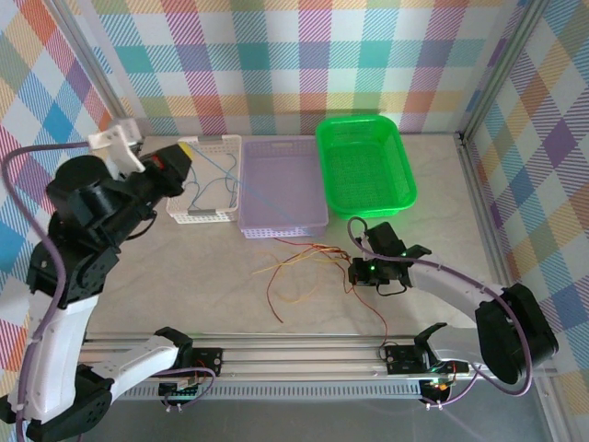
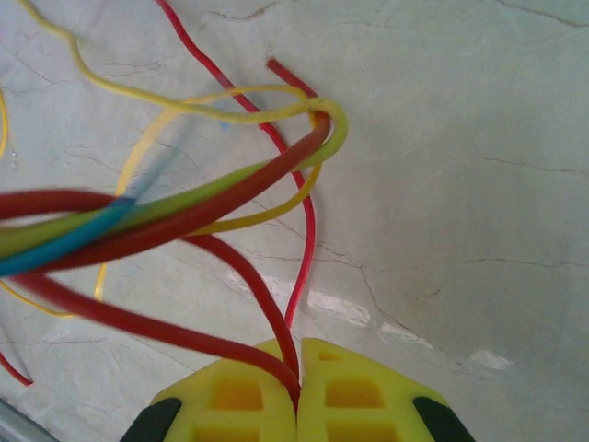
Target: Untangle the cables
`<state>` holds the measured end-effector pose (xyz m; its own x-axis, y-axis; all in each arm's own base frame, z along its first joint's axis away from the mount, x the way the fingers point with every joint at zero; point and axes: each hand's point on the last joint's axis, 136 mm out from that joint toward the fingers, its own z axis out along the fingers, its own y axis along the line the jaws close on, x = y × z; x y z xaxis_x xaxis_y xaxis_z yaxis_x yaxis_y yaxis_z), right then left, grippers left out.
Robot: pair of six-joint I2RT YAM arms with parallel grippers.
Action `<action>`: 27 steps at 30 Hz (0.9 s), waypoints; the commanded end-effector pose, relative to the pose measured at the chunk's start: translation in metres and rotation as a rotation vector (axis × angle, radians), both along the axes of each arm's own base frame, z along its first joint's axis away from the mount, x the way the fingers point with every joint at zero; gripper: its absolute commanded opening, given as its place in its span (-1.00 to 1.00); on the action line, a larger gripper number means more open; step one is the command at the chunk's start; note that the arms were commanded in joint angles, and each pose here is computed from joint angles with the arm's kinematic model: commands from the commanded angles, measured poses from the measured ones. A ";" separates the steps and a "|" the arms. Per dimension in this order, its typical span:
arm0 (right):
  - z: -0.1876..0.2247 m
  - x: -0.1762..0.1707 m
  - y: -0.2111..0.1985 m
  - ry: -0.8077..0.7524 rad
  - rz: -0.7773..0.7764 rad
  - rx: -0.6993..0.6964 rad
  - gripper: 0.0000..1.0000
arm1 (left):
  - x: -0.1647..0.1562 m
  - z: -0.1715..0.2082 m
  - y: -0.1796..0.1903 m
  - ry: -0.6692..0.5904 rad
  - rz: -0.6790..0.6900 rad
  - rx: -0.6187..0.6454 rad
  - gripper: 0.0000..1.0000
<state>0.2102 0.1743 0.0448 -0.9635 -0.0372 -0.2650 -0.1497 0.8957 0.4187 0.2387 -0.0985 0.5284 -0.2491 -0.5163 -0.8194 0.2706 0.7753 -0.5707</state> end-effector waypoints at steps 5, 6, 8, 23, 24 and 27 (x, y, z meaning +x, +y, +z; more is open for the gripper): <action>-0.015 -0.005 -0.014 0.063 -0.046 -0.057 -1.00 | -0.025 0.086 0.052 -0.247 0.220 -0.019 -1.00; -0.015 -0.004 -0.014 0.067 -0.046 -0.060 -1.00 | -0.028 0.093 0.057 -0.266 0.240 -0.021 -1.00; -0.017 -0.004 -0.014 0.073 -0.044 -0.066 -1.00 | -0.034 0.107 0.065 -0.305 0.275 -0.023 -1.00; -0.015 -0.004 -0.013 0.060 -0.037 -0.051 -1.00 | -0.038 0.155 0.074 -0.420 0.345 0.021 -1.00; -0.014 -0.004 -0.013 0.058 -0.034 -0.047 -1.00 | -0.035 0.155 0.073 -0.420 0.351 0.029 -1.00; -0.012 -0.005 -0.011 0.051 -0.022 -0.030 -1.00 | -0.027 0.155 0.072 -0.418 0.369 0.048 -1.00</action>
